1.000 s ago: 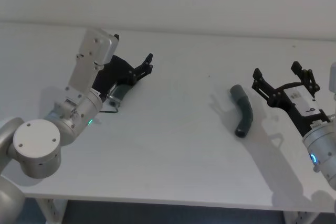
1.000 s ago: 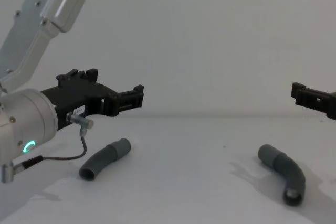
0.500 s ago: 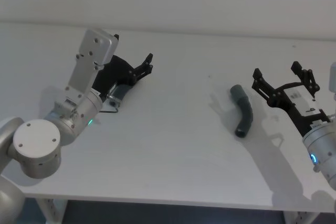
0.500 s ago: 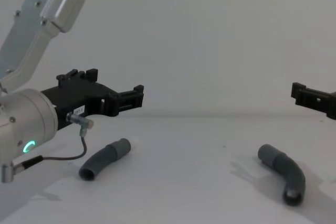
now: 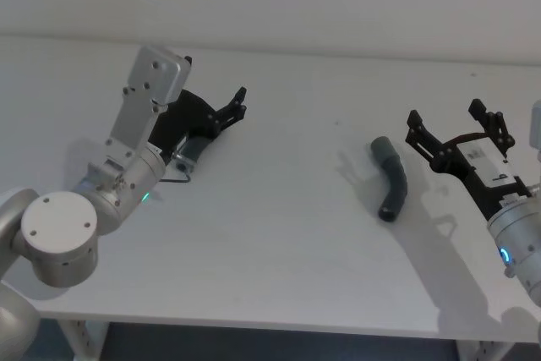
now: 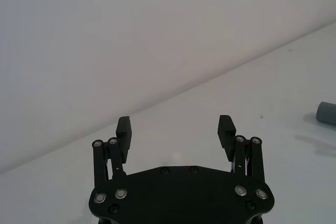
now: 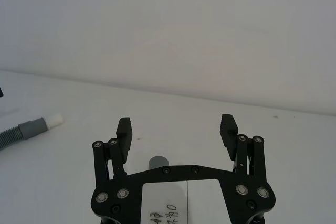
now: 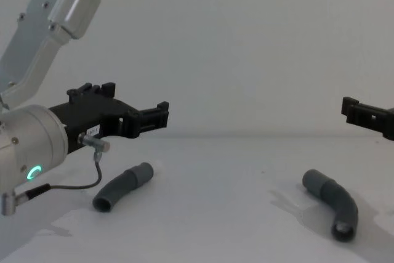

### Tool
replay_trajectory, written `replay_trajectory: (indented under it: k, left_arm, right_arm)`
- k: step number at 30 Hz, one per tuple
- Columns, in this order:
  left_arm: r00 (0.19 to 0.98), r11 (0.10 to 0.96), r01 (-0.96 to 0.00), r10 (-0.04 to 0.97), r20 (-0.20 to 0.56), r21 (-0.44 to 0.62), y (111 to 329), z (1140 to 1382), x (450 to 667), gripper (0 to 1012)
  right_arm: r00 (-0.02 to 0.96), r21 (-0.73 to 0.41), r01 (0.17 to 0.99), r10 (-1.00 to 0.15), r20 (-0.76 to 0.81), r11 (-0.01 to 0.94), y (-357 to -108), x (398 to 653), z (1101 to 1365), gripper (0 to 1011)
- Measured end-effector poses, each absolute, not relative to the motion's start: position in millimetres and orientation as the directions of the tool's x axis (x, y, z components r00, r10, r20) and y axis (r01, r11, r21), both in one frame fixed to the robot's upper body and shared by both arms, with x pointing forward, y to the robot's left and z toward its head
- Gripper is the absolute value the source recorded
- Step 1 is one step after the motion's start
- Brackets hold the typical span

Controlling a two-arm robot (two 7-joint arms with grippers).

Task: Use both hands to pick up one end of the pipe from the table, align the ends, and insert them.

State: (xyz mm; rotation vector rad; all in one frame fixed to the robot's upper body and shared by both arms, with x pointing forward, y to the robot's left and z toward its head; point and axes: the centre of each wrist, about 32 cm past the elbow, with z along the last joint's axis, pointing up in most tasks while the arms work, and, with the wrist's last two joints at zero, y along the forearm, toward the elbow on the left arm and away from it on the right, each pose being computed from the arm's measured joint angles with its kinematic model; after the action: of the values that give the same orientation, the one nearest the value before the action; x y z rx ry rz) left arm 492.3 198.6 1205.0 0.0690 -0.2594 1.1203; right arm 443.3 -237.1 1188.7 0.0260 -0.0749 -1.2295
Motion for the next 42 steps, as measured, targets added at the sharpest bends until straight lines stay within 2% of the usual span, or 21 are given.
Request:
replay_trajectory:
  k: [8,20,42]
  left_arm:
    - [0.431,0.446,-0.895,0.875,0.22,-0.02,200,1210,493,1000]
    - [0.461,0.446,-0.887,0.869,0.18,0.119,204,1223,497,1000]
    - [0.493,0.446,-0.841,0.865,0.094,0.308,220,1241,523,1000]
  right_arm:
    - [0.333,0.06,0.94,-0.942,0.043,0.335,-237,443,1189,1002]
    - [0.333,0.06,0.94,-0.942,0.043,0.335,-237,443,1189,1002]
    - [0.333,0.061,0.94,-0.942,0.043,0.335,-237,443,1189,1002]
